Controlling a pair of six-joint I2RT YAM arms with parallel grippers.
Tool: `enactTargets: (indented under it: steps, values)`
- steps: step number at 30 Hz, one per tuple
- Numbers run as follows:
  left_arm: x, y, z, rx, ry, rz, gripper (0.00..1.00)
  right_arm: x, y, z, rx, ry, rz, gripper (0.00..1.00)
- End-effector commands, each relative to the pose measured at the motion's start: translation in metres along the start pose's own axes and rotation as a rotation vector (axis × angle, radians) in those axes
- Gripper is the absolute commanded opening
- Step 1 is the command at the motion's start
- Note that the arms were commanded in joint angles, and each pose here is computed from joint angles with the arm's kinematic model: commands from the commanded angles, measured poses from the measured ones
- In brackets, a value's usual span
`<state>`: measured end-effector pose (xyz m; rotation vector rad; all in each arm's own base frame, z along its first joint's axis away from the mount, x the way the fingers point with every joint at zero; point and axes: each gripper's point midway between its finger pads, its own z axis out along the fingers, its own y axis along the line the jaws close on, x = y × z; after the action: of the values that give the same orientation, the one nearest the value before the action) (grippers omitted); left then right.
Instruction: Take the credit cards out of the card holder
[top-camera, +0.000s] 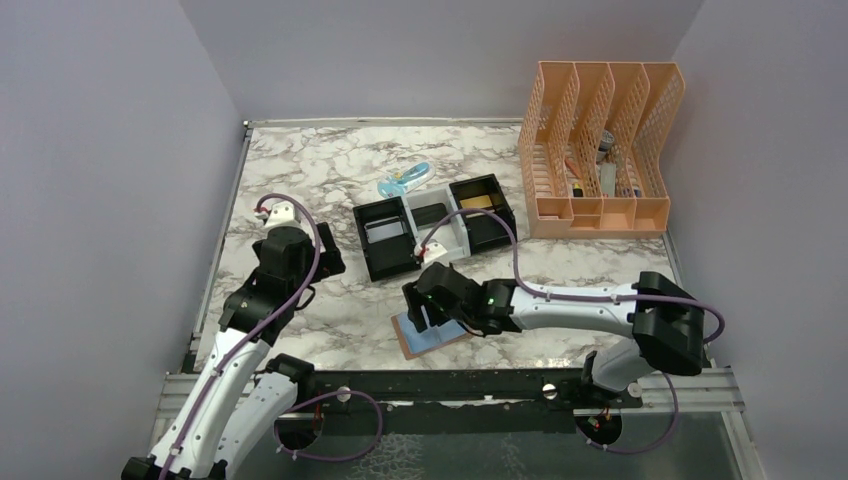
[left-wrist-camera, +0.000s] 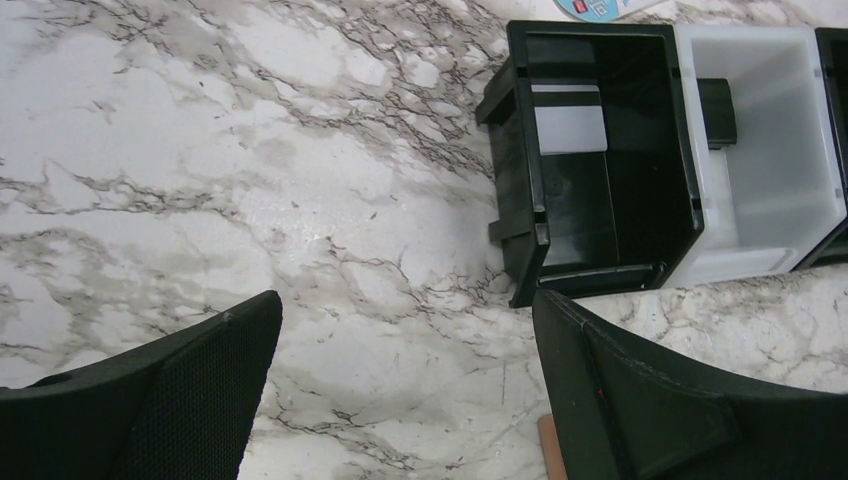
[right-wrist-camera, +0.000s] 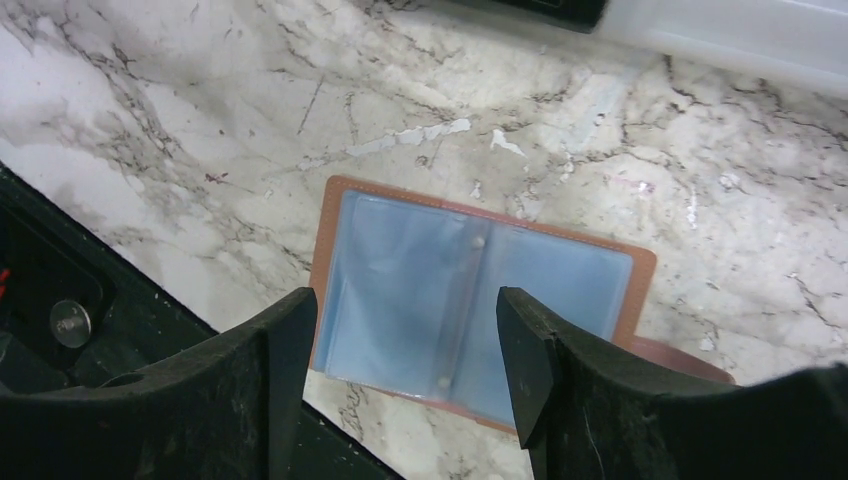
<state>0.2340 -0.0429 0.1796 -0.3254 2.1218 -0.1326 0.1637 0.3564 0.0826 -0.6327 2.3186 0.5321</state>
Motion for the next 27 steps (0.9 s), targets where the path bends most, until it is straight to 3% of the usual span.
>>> enactTargets:
  steps: [1,24,27]
  values:
    - [0.002,-0.016,0.001,0.096,0.010,0.017,0.99,0.012,-0.040,-0.002,0.127,0.026,0.006,0.67]
    - [0.009,-0.020,0.006,0.113,0.040,0.026,0.99,0.067,-0.064,0.018,0.197,0.217,-0.016,0.69]
    - [0.009,-0.020,0.006,0.113,0.040,0.026,0.99,0.072,-0.065,0.021,0.198,0.236,-0.021,0.64]
